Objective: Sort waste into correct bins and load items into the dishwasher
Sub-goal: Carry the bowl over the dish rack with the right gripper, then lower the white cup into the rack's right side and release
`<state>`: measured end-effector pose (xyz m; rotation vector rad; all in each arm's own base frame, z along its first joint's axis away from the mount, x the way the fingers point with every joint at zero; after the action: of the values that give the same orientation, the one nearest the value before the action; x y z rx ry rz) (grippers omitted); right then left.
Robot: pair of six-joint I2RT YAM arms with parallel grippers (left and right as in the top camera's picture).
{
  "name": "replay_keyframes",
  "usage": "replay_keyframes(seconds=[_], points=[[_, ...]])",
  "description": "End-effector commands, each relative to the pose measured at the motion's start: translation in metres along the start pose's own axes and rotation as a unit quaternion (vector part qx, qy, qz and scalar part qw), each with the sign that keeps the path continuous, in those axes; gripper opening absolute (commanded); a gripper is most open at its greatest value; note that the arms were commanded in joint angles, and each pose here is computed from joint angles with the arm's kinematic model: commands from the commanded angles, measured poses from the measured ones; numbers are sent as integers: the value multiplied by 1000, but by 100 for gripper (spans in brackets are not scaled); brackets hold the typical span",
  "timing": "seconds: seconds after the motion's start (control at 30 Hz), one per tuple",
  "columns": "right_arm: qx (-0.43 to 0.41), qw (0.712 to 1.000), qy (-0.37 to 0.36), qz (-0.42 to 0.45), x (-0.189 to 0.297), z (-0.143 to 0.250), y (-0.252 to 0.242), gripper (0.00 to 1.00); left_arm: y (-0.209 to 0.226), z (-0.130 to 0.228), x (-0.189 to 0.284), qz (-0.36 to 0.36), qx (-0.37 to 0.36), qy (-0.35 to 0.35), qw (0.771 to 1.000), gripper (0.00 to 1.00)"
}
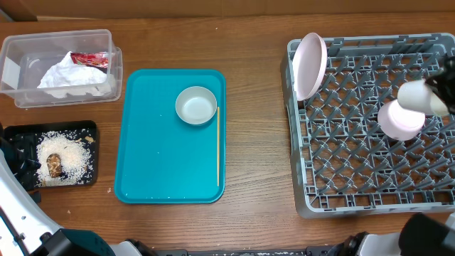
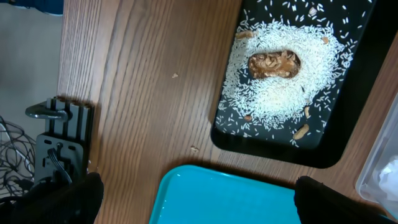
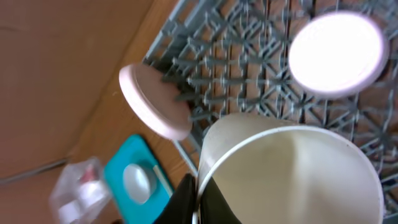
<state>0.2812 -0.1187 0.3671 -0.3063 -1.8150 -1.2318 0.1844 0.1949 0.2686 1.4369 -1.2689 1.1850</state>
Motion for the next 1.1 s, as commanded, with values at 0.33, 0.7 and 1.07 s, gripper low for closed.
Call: replay_keyframes(seconds=[0.33,0.7,1.07], points=[[-25,923,77,-377,-30,15,-80,4,1,0,-2,-5,9,1,1000,100],[-40,908,78,-410,-83,36,-119,4,1,0,-2,-5,9,1,1000,100],[31,902,136,-409,-113,59,-95,4,1,0,-2,-5,9,1,1000,100]])
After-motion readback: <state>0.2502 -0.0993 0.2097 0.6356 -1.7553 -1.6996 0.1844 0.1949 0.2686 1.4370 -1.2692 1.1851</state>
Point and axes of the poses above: each gripper's point midway between its finger pads, its own x axis back along the fingers, its own y axis along the line the jaws close on, z = x × y, the point moved 6 cm from there along x, back along the fingers, and after that the axes turned 10 degrees about -x, right-handed, at the moved point
